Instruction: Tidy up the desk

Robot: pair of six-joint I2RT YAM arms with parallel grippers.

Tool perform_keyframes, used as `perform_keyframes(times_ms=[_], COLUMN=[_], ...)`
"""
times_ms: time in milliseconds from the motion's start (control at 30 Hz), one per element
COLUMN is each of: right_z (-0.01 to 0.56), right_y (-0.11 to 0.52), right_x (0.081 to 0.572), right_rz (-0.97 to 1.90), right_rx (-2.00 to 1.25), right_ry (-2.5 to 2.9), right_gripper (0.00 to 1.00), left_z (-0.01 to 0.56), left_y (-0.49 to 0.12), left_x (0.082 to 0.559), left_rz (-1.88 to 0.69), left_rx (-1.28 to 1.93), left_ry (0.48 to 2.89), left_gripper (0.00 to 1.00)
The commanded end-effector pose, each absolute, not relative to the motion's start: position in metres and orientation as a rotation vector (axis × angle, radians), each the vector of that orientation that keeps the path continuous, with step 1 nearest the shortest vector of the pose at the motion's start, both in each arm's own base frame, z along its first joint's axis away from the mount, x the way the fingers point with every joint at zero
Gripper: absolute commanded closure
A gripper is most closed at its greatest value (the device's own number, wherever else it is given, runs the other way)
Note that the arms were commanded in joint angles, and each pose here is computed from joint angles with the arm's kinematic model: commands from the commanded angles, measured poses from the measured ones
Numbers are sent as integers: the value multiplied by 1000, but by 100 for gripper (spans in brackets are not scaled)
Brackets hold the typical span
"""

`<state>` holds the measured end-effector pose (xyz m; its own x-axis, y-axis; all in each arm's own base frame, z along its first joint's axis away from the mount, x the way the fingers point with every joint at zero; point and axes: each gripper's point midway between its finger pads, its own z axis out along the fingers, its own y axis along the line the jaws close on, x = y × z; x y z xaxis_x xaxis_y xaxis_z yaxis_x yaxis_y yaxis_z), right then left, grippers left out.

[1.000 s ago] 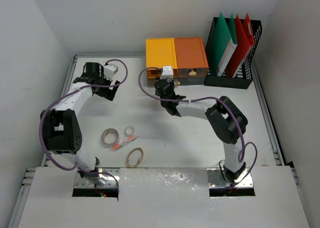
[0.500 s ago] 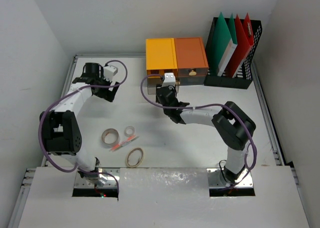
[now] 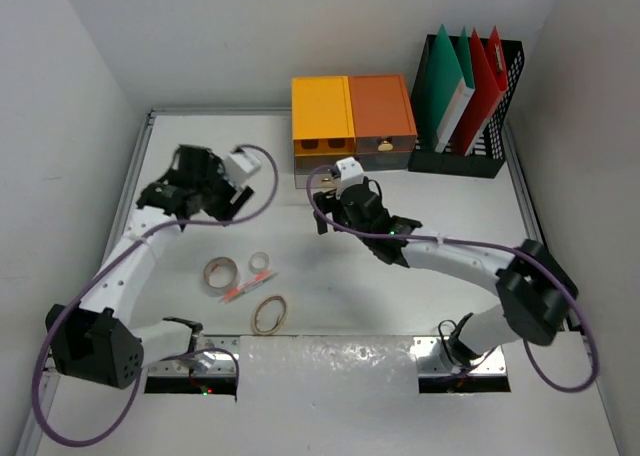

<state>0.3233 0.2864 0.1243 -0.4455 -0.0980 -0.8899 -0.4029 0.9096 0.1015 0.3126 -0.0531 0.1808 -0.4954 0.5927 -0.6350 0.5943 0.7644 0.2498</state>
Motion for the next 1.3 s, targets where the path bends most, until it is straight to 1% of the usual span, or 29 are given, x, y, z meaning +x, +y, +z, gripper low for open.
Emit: perform_keyframes(times_ms=[0,33,67,100,133,267,333,433,567,700,800,867,933,1133,1267], right_z=[129,133,134,131,137,130,125,134,135,137,137,139,138,139,141], right_y=[265,256,248,239,231,179,169,153,147,148,147,145,144,141,142], right_x=[303,298,299,296,296,303,301,304,306,308,308,308,308,308,309], right_rz=[324,316,300,275,270,222,269,221,178,175,166,157,154,136,135], right_rx=[-473,-470,-460,-454,-435,-303,-261,-214,-220,-225,-223,-219,-218,-226,-232], right_ry=[2029,2020,2023,2045,2040,2124,2134,2091,2086,2087,2084,2078,2074,2067,2061], right_gripper=[20,23,28,30,31,33,34,35,35,35,34,35,34,34,34], left_z=[125,115,103,97,93,73,66,53,35,18,11,7,4,2,7], left_y=[-79,-88,-89,-93,-100,-116,-122,-123,-127,-120,-119,-116,-113,-113,-112], left_x=[261,252,244,240,235,220,220,208,192,192,198,202,205,200,199], left_rz=[-59,-69,-77,-94,-137,-242,-216,-230,-276,-172,-147,-107,-77,-97,-100], left_rx=[1206,1273,1308,1331,1354,1472,1517,1581,1651,1676,1664,1658,1652,1666,1667], left_ry=[2298,2296,2317,2324,2316,2244,2206,2225,2214,2249,2266,2277,2293,2293,2298], left_gripper=[40,42,44,49,51,51,51,52,52,53,56,59,61,65,74])
